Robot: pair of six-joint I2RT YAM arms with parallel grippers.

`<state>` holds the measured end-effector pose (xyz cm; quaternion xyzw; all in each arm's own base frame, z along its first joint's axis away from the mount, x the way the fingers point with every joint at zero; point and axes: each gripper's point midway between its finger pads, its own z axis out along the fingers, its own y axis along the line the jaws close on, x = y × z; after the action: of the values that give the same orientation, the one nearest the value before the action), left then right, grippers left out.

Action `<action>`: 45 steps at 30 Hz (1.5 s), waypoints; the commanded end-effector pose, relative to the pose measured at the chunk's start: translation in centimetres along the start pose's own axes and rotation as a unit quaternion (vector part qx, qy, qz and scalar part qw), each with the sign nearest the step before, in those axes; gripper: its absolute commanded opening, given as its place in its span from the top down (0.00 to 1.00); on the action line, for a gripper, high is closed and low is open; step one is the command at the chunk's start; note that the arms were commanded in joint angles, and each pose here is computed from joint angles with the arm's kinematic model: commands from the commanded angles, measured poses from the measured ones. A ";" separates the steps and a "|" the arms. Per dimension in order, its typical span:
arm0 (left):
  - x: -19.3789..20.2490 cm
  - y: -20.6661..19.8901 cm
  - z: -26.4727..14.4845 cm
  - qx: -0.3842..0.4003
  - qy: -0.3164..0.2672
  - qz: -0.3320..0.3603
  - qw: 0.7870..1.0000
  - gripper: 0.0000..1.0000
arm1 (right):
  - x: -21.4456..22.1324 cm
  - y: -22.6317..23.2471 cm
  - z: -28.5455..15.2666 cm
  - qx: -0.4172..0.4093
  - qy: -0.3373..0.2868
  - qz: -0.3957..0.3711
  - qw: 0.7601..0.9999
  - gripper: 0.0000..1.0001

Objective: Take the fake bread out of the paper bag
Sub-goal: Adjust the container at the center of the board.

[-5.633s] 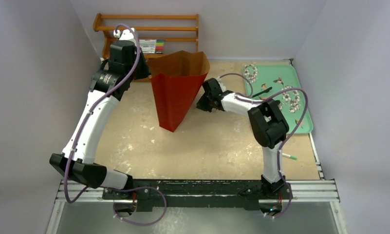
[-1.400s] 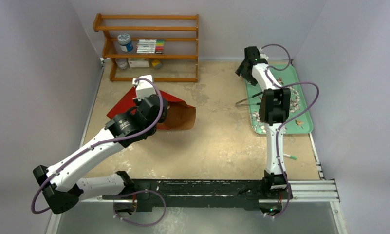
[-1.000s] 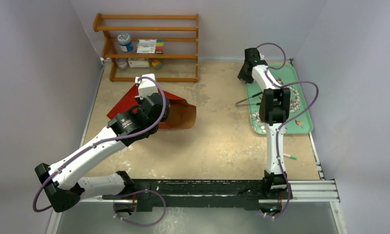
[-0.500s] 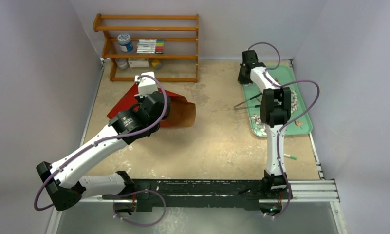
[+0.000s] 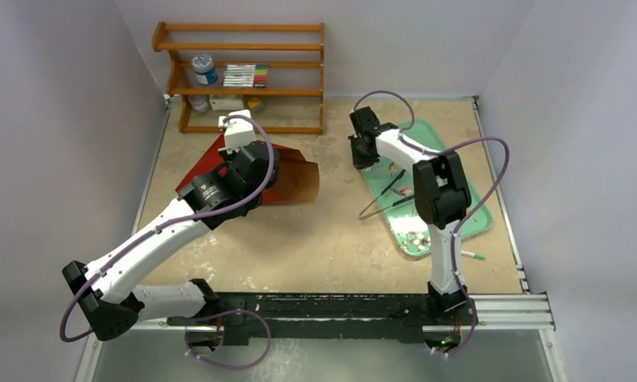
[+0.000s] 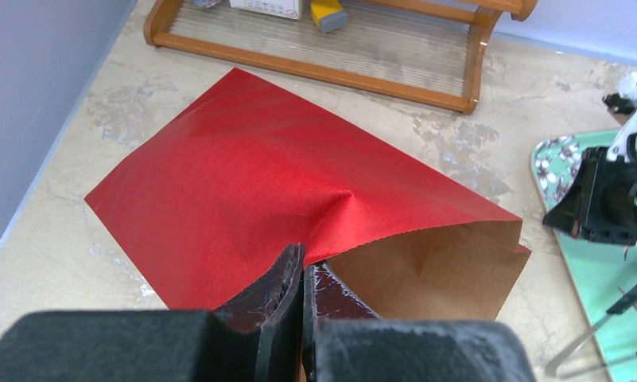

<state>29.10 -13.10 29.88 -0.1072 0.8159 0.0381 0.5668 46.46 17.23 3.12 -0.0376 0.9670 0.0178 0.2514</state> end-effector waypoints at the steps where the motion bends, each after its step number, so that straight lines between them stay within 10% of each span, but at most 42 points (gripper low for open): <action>1: -2.7 0.7 -0.3 -0.011 -0.028 -0.024 0.999 1.00 | 1.9 2.6 -2.9 -0.036 0.015 -0.008 0.999 1.00; 10: -3.1 1.8 -0.1 -0.026 -0.028 -0.026 0.999 1.00 | 4.3 7.3 -5.2 -0.058 0.012 -0.096 0.994 1.00; 18: -2.9 2.1 0.3 -0.032 -0.025 -0.019 0.999 1.00 | -0.8 8.0 -10.1 -0.061 -0.078 -0.031 0.995 0.51; 26: -3.5 2.2 0.1 -0.022 -0.026 -0.028 0.999 1.00 | -3.6 6.2 -12.5 -0.026 -0.111 0.105 0.988 0.62; 32: -3.4 2.7 -0.5 -0.017 -0.024 -0.033 0.999 1.00 | -3.7 2.2 -9.3 0.015 -0.071 0.238 0.969 0.89; 45: -3.1 3.4 -1.0 -0.014 -0.019 -0.026 0.999 1.00 | -7.9 -5.9 -4.1 0.049 -0.072 0.390 0.917 0.81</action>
<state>28.50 -9.90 31.36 -0.1281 0.8115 0.0474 0.5682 49.45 12.51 9.19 0.3202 0.9029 0.0553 0.2812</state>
